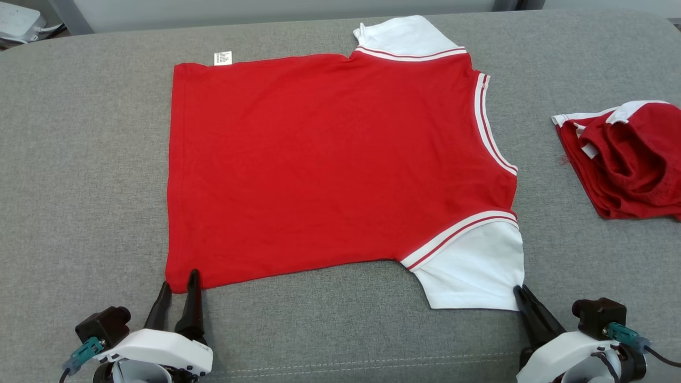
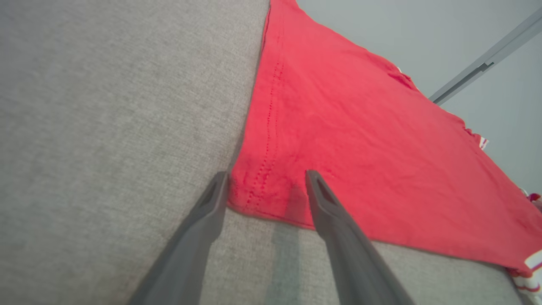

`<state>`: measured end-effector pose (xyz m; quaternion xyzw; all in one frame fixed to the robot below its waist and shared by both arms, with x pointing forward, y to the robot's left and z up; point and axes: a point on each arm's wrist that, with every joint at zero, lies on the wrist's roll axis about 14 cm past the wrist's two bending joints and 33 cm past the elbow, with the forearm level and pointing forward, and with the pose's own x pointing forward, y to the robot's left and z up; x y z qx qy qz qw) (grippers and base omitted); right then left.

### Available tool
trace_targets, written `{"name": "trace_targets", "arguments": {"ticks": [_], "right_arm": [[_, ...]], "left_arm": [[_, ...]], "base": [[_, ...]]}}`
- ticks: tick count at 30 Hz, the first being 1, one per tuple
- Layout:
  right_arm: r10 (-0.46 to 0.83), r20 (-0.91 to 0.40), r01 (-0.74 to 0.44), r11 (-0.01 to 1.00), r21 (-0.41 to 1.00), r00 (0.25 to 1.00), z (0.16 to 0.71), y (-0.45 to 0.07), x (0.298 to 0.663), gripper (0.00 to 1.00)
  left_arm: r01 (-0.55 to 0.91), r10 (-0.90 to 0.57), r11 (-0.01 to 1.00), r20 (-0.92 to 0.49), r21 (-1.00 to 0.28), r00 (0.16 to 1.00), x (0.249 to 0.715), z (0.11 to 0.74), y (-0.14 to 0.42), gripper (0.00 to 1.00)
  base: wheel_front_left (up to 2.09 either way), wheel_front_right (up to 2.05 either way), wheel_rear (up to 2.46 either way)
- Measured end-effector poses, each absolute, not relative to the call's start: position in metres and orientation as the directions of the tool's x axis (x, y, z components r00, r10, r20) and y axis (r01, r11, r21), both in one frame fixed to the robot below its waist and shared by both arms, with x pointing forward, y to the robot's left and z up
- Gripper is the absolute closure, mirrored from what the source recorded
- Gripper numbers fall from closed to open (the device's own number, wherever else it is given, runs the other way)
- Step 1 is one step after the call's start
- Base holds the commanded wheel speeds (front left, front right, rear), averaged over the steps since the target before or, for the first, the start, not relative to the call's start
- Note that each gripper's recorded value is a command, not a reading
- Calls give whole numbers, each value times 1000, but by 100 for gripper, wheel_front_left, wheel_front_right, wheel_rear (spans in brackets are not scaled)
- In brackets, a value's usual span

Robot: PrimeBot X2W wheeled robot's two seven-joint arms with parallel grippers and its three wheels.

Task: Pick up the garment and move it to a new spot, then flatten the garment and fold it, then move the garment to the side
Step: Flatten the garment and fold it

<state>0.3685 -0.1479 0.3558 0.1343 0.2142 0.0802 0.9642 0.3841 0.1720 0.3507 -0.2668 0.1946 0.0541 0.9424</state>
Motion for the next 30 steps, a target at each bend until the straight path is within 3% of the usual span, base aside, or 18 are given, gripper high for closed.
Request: {"name": "trace_targets", "arguments": {"ticks": [1,16,30], "right_arm": [[216,-391,-103,951,291,895,356,-147,369,100],[378,-356,-273,910,311,854,384,-122,375,100],[560,-514,-407,827,388,650,406,-114,338,100]], "left_arm": [[-207,-1,851,-396,-482,918,385,351,172,100],[-146,-21,899,-374,-413,927,388,360,184,100],[-109,-29,944,-404,-312,914,368,360,198,100]], "base": [[0,0,0],[0,0,0],[0,0,0]]}}
